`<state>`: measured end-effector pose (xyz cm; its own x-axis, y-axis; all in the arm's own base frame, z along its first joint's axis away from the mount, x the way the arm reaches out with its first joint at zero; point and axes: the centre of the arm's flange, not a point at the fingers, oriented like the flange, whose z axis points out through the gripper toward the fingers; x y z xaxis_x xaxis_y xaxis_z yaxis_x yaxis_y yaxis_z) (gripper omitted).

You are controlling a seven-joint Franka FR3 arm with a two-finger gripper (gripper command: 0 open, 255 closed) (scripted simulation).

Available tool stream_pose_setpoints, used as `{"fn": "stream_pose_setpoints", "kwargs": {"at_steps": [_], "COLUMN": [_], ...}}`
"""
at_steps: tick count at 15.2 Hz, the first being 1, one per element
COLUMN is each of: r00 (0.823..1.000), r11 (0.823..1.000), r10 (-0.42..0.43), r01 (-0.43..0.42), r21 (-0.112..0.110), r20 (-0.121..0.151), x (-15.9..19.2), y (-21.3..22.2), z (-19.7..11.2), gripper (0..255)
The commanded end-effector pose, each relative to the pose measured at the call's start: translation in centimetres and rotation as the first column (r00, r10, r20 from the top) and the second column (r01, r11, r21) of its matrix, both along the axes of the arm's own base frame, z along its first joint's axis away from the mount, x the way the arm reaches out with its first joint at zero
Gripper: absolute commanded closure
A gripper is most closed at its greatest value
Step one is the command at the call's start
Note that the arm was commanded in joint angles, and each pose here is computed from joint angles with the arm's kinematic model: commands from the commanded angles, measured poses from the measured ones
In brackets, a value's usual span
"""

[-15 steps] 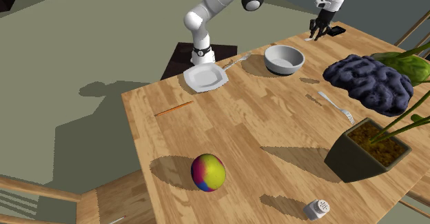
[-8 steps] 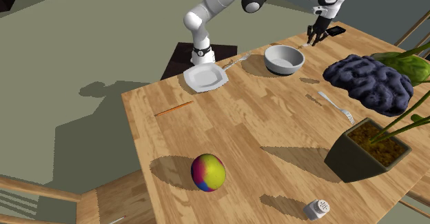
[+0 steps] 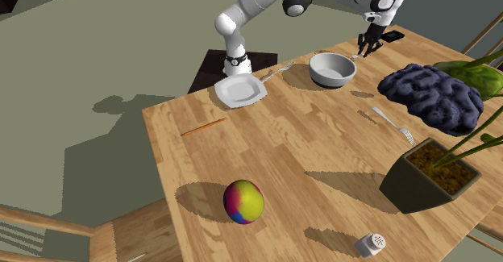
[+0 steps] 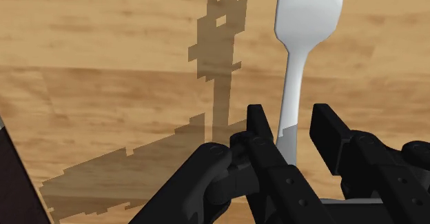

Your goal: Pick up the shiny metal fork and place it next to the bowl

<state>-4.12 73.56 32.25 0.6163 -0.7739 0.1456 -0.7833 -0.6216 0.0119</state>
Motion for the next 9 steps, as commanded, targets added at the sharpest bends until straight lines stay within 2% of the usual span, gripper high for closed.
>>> {"fn": "stream_pose_setpoints", "kwargs": {"at_steps": [1, 3, 4, 9], "r00": [1.0, 1.0, 1.0, 1.0], "r11": [1.0, 1.0, 1.0, 1.0], "r10": [0.0, 0.0, 0.0, 0.0], "r01": [0.0, 0.0, 0.0, 0.0], "r21": [0.0, 0.0, 0.0, 0.0], "r20": [0.0, 0.0, 0.0, 0.0], "x": [0.0, 0.0, 0.0, 0.0], "y": [0.01, 0.01, 0.01, 0.01], "z": [0.0, 0.0, 0.0, 0.0], "gripper": [255, 255, 0, 0]}}
